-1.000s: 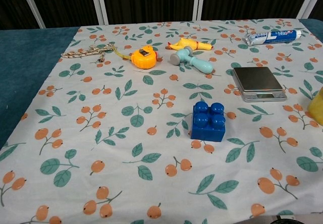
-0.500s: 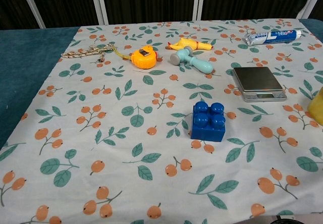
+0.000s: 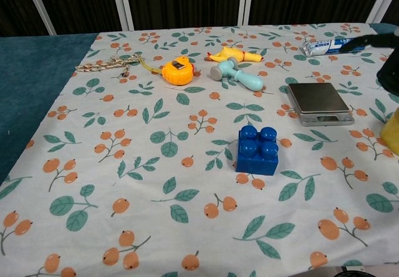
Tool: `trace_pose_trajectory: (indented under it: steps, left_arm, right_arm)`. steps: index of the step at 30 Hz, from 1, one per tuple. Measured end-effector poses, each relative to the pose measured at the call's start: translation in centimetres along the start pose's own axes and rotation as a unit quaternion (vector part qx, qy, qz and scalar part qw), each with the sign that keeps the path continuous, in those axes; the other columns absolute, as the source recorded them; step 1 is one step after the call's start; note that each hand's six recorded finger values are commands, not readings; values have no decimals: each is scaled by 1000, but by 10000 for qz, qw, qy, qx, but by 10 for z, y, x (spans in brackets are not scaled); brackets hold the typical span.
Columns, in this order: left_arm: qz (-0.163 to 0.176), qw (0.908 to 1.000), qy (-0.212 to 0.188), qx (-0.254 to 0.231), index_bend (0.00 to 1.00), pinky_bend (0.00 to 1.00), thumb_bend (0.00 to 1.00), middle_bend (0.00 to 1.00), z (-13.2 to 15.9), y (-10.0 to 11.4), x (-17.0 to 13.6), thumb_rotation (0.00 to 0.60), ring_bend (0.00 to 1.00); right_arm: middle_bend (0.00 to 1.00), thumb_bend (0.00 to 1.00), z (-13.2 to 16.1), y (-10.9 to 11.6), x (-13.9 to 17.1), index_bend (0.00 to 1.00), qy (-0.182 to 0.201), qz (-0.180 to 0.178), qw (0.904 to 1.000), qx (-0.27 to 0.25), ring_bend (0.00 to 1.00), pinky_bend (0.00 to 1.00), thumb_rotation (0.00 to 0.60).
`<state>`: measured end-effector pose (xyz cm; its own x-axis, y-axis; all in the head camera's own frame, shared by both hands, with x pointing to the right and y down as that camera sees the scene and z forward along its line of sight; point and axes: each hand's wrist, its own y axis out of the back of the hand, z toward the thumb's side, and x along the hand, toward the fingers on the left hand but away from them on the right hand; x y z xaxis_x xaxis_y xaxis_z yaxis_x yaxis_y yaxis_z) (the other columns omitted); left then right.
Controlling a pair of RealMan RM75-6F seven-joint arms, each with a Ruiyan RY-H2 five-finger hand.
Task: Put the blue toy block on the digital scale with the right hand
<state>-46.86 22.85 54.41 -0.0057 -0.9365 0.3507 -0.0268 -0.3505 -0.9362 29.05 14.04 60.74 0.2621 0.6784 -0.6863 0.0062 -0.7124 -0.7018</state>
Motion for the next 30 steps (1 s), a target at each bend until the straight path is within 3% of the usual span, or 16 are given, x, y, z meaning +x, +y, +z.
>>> trace_pose_trajectory:
  steps: [4,11,30]
  left_arm:
    - [-5,10000,2,-2,38,35,290,60,0,0,0,600,10]
    - [1,10000,5,-19,36,35,291,60,1,0,0,600,10]
    - [13,10000,-27,-44,36,35,293,60,1,1,0,600,10]
  right_arm:
    - [734,713,5,-19,-7,79,-48,202,9993,312,760,775,600]
    - [735,713,13,-42,-23,85,-134,587,9976,354,760,775,600]
    - [734,716,15,-66,-43,85,-351,987,9938,382,757,775,600]
